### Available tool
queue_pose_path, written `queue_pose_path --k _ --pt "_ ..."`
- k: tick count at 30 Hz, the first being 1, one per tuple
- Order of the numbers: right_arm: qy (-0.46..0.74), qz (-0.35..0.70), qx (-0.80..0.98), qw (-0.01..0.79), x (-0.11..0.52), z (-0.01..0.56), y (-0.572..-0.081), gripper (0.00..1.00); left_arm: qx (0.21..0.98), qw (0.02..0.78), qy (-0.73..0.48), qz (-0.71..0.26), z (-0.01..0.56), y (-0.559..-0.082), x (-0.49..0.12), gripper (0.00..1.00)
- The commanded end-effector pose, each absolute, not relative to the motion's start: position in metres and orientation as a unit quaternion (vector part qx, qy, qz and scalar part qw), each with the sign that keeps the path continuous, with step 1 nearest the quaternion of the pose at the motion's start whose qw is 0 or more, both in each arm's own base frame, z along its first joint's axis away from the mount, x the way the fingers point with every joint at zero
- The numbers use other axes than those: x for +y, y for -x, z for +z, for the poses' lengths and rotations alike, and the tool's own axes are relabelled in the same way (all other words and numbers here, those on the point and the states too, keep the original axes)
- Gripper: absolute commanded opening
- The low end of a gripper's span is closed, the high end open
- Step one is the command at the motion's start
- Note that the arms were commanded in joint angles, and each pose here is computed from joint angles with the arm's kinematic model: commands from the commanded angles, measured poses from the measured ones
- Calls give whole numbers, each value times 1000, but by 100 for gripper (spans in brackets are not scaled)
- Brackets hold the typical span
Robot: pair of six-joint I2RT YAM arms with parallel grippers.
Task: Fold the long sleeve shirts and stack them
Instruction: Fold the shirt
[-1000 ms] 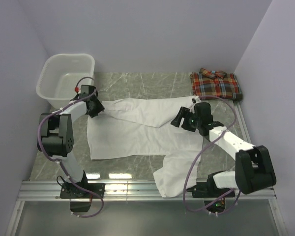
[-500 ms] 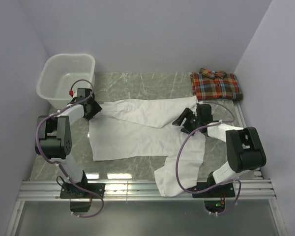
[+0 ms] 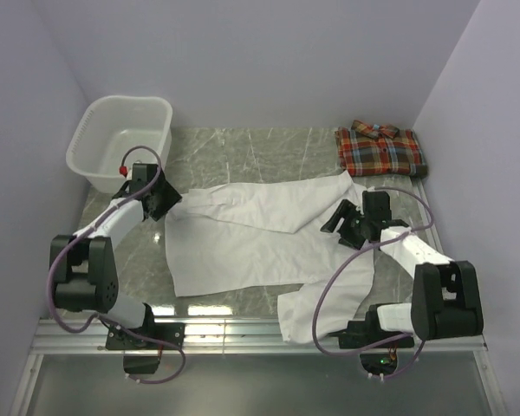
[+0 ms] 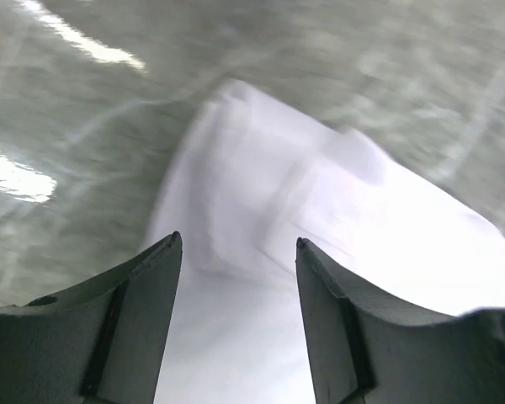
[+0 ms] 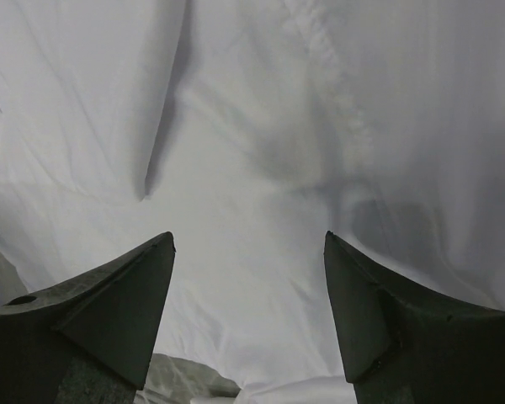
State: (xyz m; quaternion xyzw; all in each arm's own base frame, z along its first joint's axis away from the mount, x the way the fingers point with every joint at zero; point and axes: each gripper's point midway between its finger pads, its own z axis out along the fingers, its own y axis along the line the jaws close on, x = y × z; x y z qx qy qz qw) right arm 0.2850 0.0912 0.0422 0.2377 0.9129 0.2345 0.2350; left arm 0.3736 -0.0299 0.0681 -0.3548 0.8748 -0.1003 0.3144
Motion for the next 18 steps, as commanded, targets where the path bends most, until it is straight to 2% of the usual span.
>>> queue_pose_path --k 1,9,18 --pt "-182 219 915 285 90 72 -293 79 866 370 296 -160 123 -390 -62 62" --pt "-134 233 904 331 106 101 -296 85 897 322 271 -137 85 -406 -76 61" --pt "-122 233 906 333 107 97 -290 87 919 280 248 -125 49 -409 -89 60"
